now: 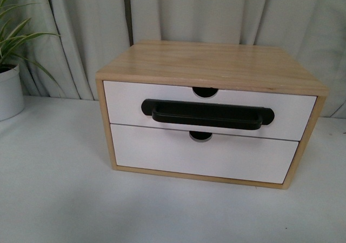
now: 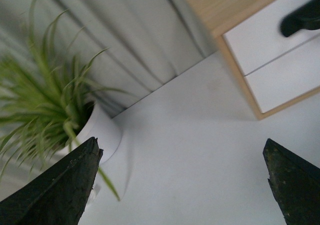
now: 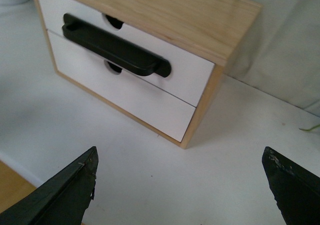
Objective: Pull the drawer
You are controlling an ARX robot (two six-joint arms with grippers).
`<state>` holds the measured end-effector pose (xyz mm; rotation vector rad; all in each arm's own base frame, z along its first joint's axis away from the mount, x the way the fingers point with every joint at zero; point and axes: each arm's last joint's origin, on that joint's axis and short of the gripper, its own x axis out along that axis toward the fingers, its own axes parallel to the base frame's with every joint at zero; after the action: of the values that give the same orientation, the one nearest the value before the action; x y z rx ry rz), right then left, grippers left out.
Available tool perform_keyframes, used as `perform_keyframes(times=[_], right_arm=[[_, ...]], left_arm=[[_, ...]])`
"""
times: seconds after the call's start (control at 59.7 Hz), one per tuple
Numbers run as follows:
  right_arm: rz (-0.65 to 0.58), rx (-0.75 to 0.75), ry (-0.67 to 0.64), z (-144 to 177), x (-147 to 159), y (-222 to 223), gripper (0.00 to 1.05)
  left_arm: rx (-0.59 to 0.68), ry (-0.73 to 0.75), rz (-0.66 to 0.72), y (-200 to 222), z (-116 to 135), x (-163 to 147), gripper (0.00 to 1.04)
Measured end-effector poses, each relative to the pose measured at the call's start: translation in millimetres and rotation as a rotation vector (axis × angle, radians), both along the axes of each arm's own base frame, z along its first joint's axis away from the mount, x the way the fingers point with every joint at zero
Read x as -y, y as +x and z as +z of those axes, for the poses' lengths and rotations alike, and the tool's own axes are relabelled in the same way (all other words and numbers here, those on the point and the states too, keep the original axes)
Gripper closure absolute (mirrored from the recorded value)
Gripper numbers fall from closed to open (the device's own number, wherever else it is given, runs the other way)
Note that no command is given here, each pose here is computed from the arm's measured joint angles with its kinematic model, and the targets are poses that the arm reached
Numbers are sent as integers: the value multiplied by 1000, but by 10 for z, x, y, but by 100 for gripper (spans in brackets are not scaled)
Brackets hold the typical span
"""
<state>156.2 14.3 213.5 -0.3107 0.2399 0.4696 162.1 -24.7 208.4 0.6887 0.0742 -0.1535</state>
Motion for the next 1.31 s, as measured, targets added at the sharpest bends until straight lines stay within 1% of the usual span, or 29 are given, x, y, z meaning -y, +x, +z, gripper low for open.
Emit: perform_keyframes(times=[0.034,0.151,0.235,0.369,0.553,0.754,0.905,1.039,1.307], right_arm=[[42,-1,-37,49,-13,69,9],[134,-8,-127,156,-47,233,9],[193,-12,-187,206,-74,344,9],[272,-12,-249,261,-143,500,9],[361,-31,-330,285,-247,672,9],[432,-36,-429,231,-339,797,9],[472,-52,-472,129,-390,864,9],[479,-41,-500,77,-441,942,9],[509,-20,-523,-29,-592,1080,9]], left_arm=[[-35,36,-85,96,39,39,6],[-92,134,-252,299,122,116,6],[-131,203,-346,462,175,178,6],[-198,319,-439,683,210,311,6],[-313,459,-582,927,184,562,6],[-387,550,-657,1207,168,797,6],[-378,585,-699,1391,181,1034,6],[-376,608,-723,1532,150,1212,6],[-427,685,-740,1721,77,1337,6]])
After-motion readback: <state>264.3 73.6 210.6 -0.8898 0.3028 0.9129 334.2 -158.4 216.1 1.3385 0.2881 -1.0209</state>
